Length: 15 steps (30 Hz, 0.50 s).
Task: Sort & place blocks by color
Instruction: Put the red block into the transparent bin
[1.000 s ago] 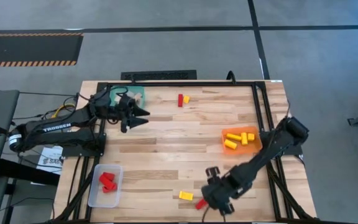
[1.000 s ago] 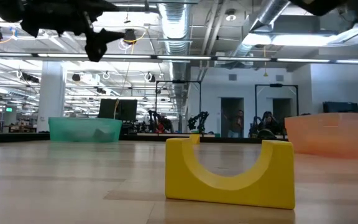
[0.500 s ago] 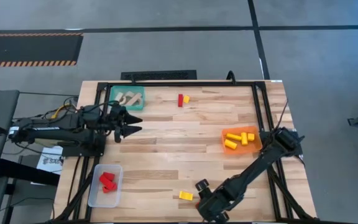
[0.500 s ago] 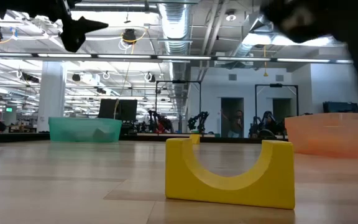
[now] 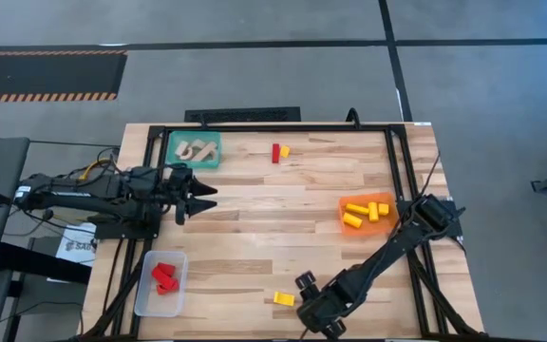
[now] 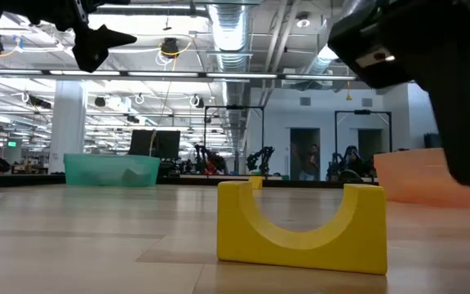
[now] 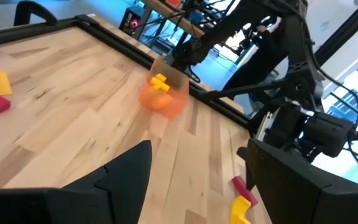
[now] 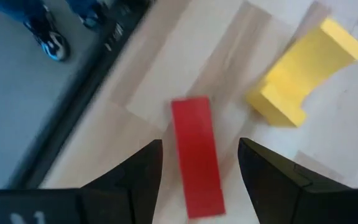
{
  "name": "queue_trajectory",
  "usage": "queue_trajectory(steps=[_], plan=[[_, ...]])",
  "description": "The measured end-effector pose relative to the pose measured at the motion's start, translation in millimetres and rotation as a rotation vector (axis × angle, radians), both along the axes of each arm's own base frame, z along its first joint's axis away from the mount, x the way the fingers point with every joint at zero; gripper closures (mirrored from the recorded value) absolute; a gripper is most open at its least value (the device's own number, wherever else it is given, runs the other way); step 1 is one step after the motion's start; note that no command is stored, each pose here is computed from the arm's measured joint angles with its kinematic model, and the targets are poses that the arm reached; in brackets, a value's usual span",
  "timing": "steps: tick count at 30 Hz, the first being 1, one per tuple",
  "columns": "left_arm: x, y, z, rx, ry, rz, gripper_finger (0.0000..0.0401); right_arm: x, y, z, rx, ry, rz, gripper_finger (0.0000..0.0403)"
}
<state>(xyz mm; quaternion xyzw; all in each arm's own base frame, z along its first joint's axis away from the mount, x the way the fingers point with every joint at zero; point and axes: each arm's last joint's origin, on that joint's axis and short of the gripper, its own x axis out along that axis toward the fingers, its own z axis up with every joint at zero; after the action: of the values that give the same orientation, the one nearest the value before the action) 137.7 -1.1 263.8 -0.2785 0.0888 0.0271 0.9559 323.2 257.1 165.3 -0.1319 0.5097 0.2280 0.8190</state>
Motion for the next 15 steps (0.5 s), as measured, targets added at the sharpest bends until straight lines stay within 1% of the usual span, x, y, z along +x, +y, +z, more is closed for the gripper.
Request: queue_trajectory(steps=[2,7,15], plan=[[0,0,-1,0.002,0.006,0.001,0.015,1,0,-1,0.027,-0.004,-0.007,0.0172],[0,0,-1,0.007,0.012,0.002,0.015,0,-2,-11,0.053,-0.024,-0.012,0.0172],[0,0,-1,-0.005,0.01,0.004,0.015,-5,-9,-26,0.043,0.0,-0.023,0.0172]])
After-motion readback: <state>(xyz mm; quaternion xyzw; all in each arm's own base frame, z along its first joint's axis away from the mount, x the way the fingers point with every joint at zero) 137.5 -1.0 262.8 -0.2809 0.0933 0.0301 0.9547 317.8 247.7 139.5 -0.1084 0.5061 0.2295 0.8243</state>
